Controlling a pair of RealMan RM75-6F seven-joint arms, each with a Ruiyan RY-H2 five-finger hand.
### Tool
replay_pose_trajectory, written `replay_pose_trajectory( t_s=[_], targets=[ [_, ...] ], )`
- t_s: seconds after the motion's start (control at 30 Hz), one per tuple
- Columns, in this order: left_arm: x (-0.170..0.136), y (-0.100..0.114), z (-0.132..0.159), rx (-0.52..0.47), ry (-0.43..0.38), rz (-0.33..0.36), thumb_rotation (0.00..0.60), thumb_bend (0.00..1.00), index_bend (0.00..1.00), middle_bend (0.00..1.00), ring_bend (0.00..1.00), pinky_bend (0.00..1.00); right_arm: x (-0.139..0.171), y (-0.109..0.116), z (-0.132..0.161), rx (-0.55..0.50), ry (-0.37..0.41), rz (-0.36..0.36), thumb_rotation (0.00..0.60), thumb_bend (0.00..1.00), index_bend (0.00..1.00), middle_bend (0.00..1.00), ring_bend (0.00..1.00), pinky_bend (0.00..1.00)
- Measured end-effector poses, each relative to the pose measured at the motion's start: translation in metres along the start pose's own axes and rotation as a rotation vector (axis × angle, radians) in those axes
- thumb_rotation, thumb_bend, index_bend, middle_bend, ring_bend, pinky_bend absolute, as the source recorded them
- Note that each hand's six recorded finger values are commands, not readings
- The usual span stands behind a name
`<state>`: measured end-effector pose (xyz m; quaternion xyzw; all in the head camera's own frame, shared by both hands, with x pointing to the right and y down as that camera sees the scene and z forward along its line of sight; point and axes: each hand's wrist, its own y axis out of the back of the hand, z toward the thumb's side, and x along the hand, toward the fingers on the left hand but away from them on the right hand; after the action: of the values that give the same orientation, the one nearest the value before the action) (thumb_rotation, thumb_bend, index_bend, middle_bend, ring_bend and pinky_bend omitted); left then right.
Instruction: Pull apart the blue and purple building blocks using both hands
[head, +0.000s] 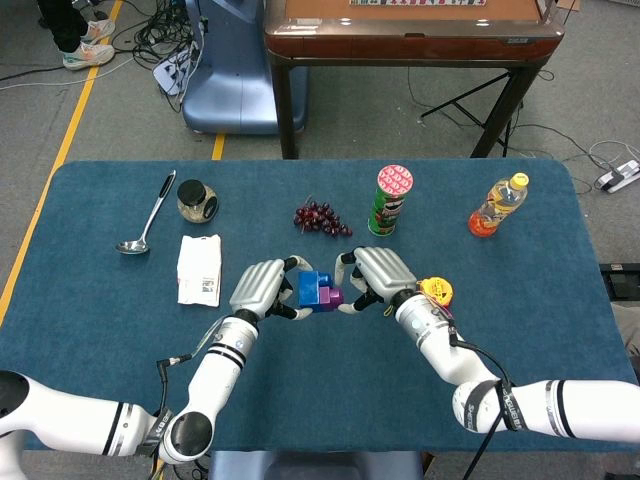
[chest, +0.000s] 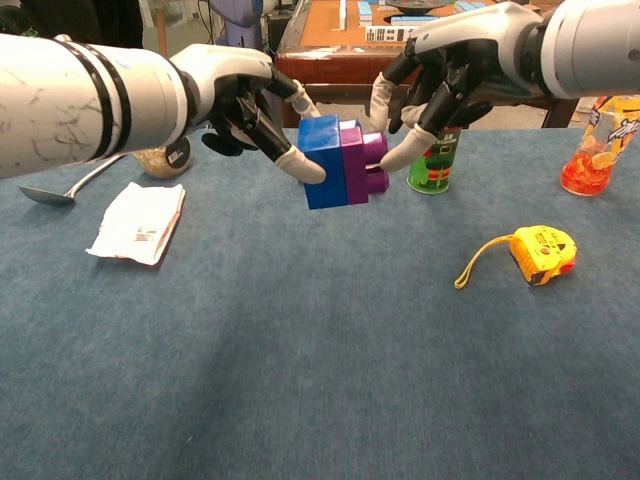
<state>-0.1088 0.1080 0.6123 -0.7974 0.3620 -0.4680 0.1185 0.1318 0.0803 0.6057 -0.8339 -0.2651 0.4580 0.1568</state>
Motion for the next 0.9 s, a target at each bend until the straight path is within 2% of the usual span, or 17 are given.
replay_pose_trajectory(
  t_s=[0.63, 0.9],
  targets=[
    [0.0002, -0.0018, 0.0040, 0.008, -0.006, 0.000, 0.600, 0.48, 0.57, 1.00, 1.00, 1.00, -0.0037, -0.0031, 0.0045, -0.001, 0.009, -0.013, 0.600, 0.00, 0.55, 1.00, 1.00, 1.00],
    [0.0007, -0.0007, 0.0047, 0.035, 0.011, 0.045, 0.600, 0.48, 0.59, 1.00, 1.00, 1.00, -0.0036, -0.0042, 0.0059, -0.004, 0.011, -0.018, 0.600, 0.00, 0.55, 1.00, 1.00, 1.00]
  ],
)
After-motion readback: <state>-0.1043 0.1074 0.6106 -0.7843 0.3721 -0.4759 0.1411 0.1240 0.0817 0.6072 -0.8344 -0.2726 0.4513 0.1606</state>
